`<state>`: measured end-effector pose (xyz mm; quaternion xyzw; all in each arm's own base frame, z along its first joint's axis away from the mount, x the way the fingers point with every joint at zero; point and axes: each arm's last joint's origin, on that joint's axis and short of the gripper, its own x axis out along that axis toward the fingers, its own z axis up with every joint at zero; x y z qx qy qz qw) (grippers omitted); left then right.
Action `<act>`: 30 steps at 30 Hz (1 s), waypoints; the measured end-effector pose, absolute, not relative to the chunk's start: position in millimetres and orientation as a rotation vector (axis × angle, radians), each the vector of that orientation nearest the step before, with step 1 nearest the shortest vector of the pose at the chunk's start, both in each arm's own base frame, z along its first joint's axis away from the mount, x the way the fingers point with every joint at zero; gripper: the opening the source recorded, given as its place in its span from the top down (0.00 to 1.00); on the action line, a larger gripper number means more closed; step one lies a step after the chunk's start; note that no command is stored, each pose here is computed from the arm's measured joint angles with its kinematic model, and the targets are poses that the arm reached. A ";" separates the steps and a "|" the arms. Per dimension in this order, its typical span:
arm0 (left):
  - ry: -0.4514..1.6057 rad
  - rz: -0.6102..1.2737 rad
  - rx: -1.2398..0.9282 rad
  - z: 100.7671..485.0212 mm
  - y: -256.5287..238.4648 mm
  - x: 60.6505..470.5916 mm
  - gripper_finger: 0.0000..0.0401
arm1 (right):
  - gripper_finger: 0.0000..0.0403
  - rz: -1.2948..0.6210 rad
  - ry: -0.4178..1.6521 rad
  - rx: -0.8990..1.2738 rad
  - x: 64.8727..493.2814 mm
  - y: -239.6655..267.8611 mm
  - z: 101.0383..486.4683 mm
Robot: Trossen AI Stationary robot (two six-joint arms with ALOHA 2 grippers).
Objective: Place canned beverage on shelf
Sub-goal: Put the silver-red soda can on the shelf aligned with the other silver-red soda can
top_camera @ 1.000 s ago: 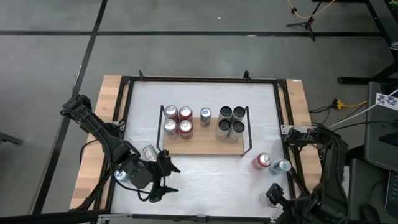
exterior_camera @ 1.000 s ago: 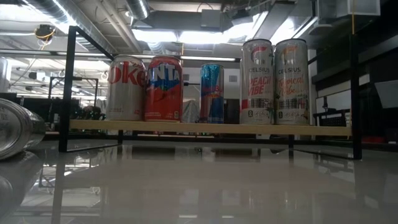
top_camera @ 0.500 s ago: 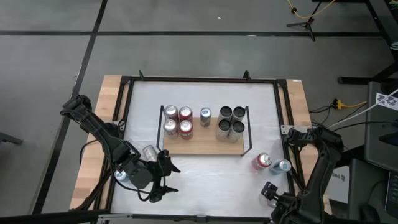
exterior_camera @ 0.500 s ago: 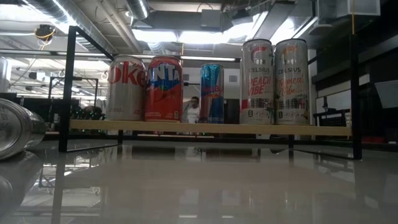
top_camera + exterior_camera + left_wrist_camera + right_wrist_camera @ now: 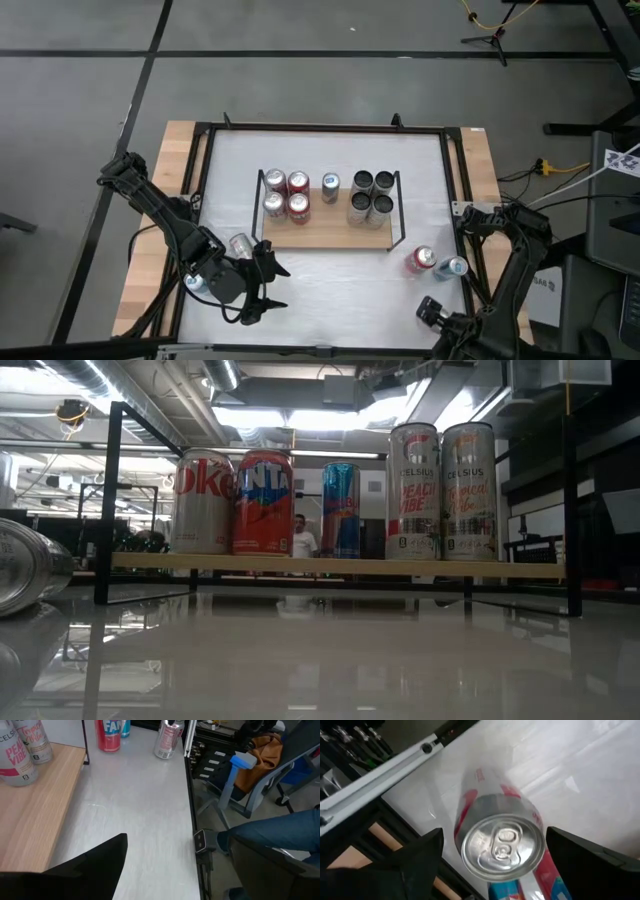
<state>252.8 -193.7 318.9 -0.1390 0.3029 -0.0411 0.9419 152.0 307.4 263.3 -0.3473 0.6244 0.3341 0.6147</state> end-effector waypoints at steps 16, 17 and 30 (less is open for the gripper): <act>0.618 -0.084 -0.283 318.9 -193.7 252.8 0.16 | 0.14 0.776 1.455 -0.814 150.2 304.2 230.2; 0.618 -0.084 -0.283 318.9 -193.7 252.8 0.16 | 0.14 0.782 1.451 -0.806 150.5 305.1 230.0; 0.618 -0.084 -0.283 318.9 -193.7 252.8 0.16 | 0.14 0.781 1.438 -0.748 155.1 307.0 229.9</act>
